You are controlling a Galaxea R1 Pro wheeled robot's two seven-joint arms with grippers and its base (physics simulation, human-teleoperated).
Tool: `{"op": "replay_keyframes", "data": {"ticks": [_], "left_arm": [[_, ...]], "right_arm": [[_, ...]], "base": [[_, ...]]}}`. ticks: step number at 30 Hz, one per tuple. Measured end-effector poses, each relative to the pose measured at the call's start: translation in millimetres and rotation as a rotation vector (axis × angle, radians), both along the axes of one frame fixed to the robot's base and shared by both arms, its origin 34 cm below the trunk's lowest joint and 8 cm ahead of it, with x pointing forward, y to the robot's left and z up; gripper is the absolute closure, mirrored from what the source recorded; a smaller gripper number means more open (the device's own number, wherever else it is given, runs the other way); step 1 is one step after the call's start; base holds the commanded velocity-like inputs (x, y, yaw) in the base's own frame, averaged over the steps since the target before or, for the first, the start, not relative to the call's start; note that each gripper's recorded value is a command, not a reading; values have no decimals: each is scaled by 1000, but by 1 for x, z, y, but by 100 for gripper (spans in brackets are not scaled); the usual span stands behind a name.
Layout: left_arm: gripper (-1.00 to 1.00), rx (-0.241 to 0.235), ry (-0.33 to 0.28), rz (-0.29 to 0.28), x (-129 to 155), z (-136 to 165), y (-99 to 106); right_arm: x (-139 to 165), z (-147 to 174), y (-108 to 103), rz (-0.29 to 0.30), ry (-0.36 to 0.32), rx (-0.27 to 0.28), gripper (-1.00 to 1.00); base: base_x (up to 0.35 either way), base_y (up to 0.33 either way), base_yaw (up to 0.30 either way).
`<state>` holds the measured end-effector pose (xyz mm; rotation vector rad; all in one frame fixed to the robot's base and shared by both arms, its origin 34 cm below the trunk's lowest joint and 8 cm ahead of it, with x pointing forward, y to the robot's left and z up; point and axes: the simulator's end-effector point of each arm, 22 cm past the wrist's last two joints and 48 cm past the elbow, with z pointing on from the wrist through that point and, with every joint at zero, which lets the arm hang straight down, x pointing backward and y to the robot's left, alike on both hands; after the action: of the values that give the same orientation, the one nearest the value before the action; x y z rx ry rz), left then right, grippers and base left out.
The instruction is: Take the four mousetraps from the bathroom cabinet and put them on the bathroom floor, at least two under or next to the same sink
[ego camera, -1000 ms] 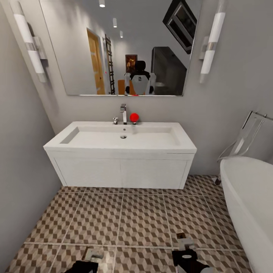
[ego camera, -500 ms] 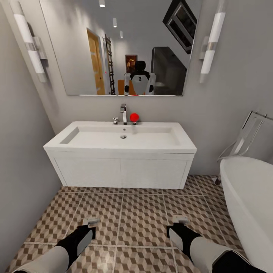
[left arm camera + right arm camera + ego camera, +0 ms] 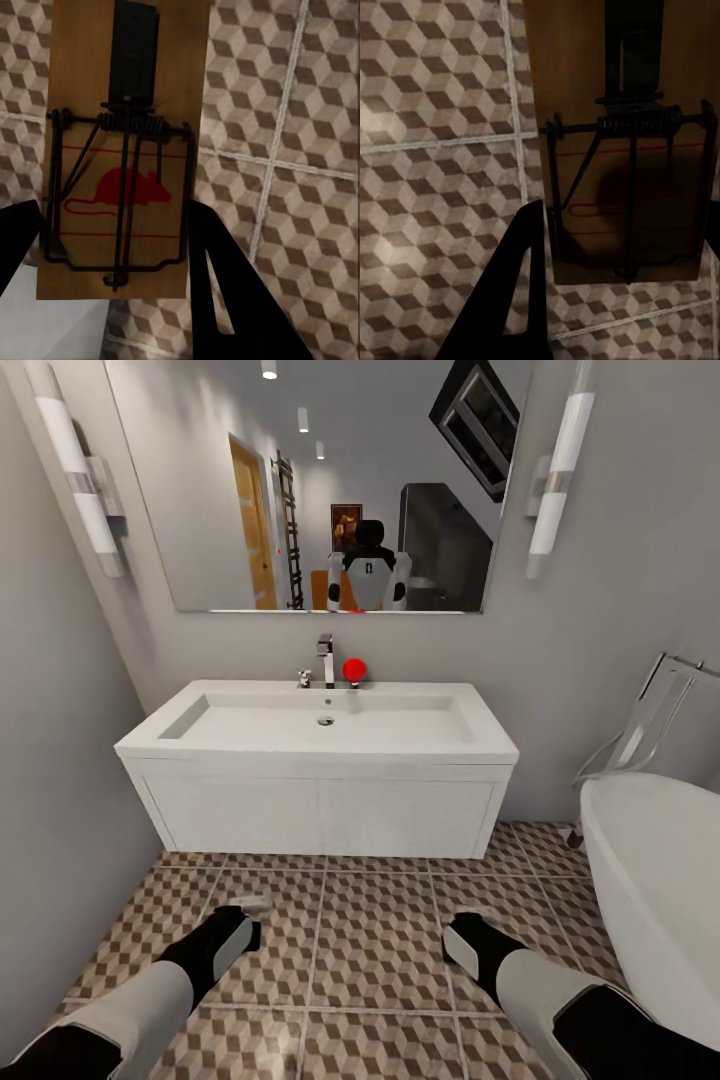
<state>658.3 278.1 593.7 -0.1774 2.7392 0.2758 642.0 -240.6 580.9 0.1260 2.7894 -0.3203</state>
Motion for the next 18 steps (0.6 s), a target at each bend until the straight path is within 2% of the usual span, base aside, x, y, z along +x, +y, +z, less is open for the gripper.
{"op": "replay_keyframes", "data": {"ticks": [6,11,14,18], "left_arm": [[100,-6,-10,-13,5,3,-9],[100,-7,-13,-15,6,4,-10],[100,-6,-13,-14,6,4,-8],[100,-6,-5,-13,3,2,-7]], "right_arm": [[1,-4,11,22,-14,51,100],[2,-7,32,59,-18,135,100],[2,-6,40,71,-17,153,100],[1,-6,43,75,-14,156,100]], "base": [[0,0,0],[0,0,0],[74,0,0],[261,0,0]]}}
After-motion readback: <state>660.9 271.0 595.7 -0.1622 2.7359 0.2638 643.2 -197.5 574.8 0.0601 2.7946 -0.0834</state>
